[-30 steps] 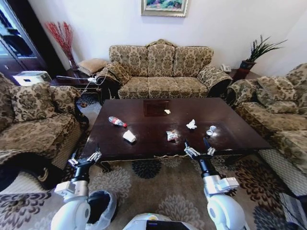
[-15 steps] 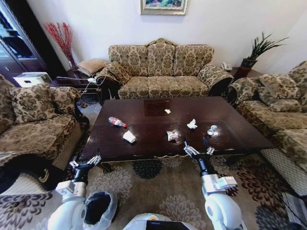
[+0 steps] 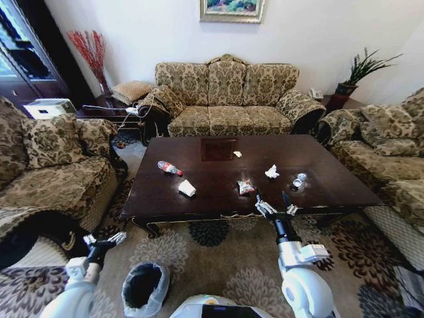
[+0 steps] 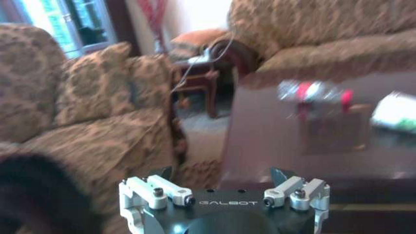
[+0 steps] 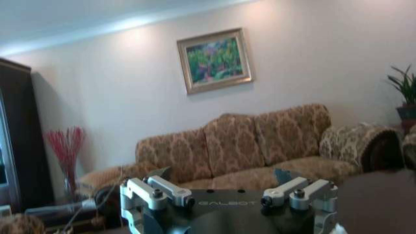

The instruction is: Move to the front of the table and place the trash on the table into the trash bin.

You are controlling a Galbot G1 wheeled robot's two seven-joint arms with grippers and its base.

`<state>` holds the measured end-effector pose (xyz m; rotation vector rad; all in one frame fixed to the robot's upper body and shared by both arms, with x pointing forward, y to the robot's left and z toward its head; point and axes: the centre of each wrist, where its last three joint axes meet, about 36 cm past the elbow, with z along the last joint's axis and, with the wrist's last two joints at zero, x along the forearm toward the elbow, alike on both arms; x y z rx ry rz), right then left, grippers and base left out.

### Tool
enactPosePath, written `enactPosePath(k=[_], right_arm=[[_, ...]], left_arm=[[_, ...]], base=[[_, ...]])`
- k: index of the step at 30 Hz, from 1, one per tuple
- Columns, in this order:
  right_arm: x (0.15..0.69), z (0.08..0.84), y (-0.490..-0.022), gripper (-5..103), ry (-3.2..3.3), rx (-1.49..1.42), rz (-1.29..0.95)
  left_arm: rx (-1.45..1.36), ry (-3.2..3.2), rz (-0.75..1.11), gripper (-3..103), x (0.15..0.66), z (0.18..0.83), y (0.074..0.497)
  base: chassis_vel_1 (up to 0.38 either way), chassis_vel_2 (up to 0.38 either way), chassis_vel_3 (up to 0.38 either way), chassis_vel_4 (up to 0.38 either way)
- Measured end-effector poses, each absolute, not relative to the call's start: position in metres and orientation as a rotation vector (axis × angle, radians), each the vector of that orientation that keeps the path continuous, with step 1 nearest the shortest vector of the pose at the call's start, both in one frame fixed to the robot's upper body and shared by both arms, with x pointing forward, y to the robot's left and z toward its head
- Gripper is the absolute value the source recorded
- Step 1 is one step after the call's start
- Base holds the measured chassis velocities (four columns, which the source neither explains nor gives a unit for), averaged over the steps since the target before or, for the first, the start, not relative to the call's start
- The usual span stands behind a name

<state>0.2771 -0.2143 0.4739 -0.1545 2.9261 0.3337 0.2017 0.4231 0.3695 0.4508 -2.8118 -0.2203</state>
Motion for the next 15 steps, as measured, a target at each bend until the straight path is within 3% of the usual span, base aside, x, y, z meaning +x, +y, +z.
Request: enactPosePath(k=[7, 13, 15], right_arm=[[0.279, 0.513, -0.220, 100, 2.791, -0.271, 0.336], [0.276, 0.530, -0.221, 100, 2.762, -0.383, 0.333], [0.275, 0.531, -0.219, 100, 2.767, -0.439, 0.329]], left_arm=[[0.523, -2.593, -0.192, 100, 0.166, 0.325, 0.476], [0.468, -2.429, -0.089, 97, 0.165, 0.289, 0.500], [0.437, -2.377, -0.076, 102, 0.166, 0.270, 0.507]], base=[[0.000, 0.000, 0.000, 0.000], [0.000, 0.000, 0.000, 0.000], [0.000, 0.000, 0.000, 0.000]])
